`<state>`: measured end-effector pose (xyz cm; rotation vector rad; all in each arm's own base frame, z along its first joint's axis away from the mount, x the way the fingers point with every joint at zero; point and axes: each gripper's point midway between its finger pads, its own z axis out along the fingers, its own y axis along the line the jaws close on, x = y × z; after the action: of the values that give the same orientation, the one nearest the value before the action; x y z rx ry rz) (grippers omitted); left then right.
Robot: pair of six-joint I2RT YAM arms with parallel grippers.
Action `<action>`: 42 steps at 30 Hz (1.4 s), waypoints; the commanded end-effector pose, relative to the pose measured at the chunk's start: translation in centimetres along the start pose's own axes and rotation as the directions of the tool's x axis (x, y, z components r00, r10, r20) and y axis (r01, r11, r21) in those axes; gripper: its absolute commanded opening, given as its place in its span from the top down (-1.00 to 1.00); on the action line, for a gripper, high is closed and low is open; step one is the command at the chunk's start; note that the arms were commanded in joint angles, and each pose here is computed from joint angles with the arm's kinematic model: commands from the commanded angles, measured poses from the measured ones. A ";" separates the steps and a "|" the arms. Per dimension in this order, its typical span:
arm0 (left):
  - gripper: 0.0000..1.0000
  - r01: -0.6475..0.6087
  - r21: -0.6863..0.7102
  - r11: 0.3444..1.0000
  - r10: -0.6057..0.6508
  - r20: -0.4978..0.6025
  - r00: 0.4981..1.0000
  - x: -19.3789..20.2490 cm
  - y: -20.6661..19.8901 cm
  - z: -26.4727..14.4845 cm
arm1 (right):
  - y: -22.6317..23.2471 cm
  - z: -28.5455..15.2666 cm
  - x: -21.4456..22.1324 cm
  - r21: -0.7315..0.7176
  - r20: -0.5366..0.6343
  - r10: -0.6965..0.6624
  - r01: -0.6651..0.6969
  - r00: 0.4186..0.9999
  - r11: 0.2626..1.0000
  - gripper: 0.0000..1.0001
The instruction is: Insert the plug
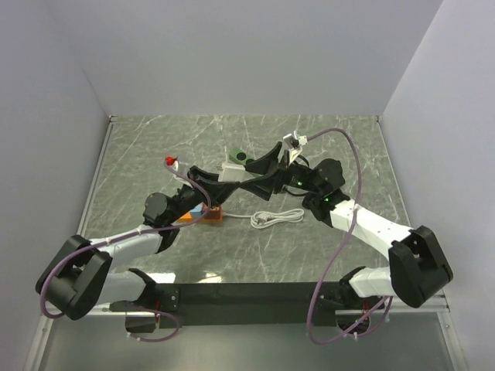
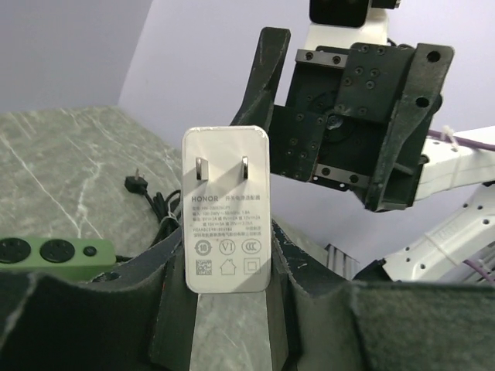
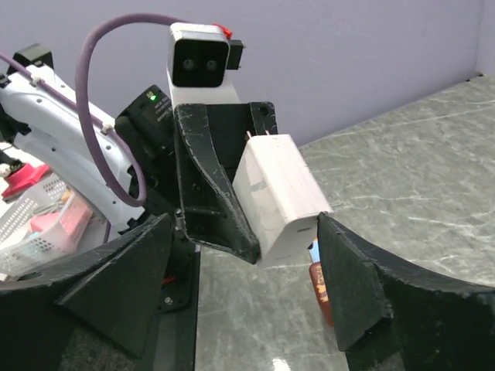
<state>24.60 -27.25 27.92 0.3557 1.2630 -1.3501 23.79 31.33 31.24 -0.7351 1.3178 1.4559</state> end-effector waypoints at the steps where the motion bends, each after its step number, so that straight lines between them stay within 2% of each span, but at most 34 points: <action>1: 0.99 -0.139 0.315 0.939 0.076 0.203 0.976 -4.9 -7.6 -0.9 | 1.9 0.6 -1.1 -0.121 0.034 -0.054 0.058 0.998 0.991 -0.62; 7: 0.99 -0.170 0.344 0.924 0.096 0.222 0.970 -5.1 -8.7 -1.1 | 1.1 1.0 -0.5 -0.128 0.028 -0.020 0.024 0.999 0.991 -0.56; 15: 0.99 -0.180 0.389 0.903 0.092 0.234 0.968 -5.0 -9.8 -1.6 | 0.3 1.1 0.0 -0.095 0.023 -0.016 0.018 1.000 0.995 -0.61; 22: 0.99 -0.187 0.415 0.891 0.080 0.260 0.962 -5.7 -10.1 -1.2 | 1.4 1.0 0.8 -0.156 0.004 -0.007 0.008 1.000 0.988 -0.37; 34: 0.99 -0.250 0.381 0.890 0.139 0.296 0.945 -7.4 -11.0 -1.3 | 1.1 0.9 2.2 -0.153 -0.007 0.010 -0.011 1.000 0.988 -0.50; 37: 0.99 -0.255 0.379 0.890 0.144 0.297 0.944 -7.5 -11.1 -1.3 | 1.7 1.0 2.0 -0.186 0.005 0.017 -0.016 1.000 0.982 -0.43; 42: 0.99 -0.247 0.392 0.886 0.135 0.291 0.947 -7.3 -11.1 -1.3 | 3.1 0.5 1.4 -0.247 0.049 0.019 -0.007 0.999 0.969 -0.19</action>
<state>21.03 -28.36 28.59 0.4736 1.2461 -1.4826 22.12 32.90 29.37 -0.8099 1.2564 1.6313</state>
